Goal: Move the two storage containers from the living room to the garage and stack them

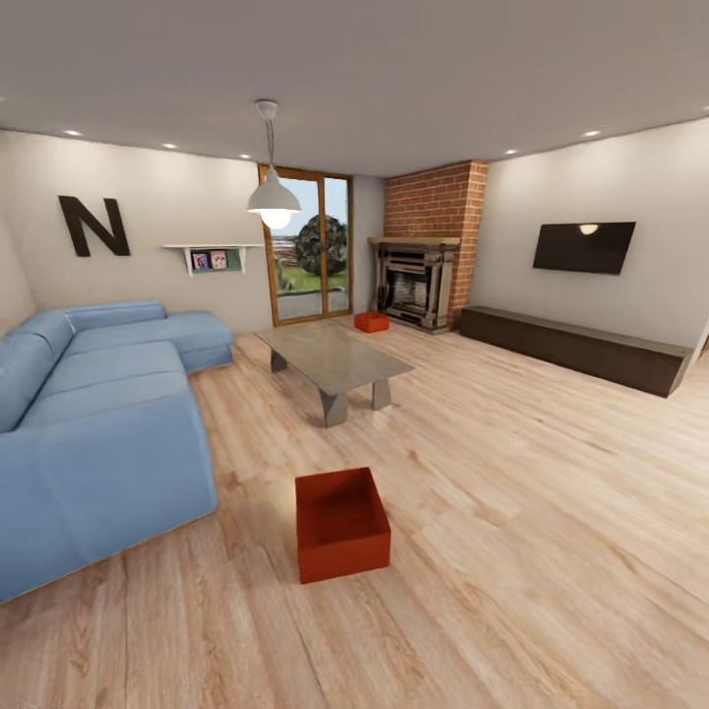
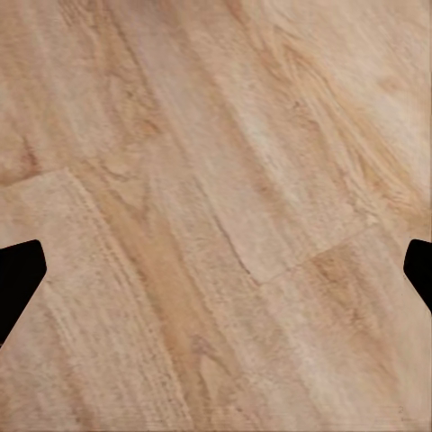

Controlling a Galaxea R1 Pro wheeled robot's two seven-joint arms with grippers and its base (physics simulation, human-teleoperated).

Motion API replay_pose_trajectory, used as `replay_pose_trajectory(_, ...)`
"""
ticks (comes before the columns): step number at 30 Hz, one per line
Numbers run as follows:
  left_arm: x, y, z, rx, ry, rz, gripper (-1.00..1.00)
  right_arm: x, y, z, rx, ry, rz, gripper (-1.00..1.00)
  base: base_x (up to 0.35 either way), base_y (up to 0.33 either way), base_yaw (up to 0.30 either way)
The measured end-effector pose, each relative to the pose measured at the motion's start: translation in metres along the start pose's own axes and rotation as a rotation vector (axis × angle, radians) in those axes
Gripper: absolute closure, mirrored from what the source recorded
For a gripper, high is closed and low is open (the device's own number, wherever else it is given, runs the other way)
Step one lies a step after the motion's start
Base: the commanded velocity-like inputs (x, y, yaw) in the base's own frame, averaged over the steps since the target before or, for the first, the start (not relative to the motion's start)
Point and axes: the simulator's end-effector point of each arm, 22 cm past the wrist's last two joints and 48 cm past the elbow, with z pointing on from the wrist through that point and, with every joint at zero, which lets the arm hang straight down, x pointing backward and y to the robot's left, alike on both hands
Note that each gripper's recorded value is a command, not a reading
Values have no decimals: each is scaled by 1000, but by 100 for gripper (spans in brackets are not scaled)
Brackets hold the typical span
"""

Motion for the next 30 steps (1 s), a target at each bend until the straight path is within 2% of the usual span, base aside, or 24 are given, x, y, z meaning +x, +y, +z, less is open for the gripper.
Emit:
replay_pose_trajectory(22,0,0,0,0,0,0,-100,0,0,0,0,0,-1,-100,268,-237,238)
replay_pose_trajectory(30,0,0,0,0,0,0,-100,0,0,0,0,0,0,-100,268,-237,53)
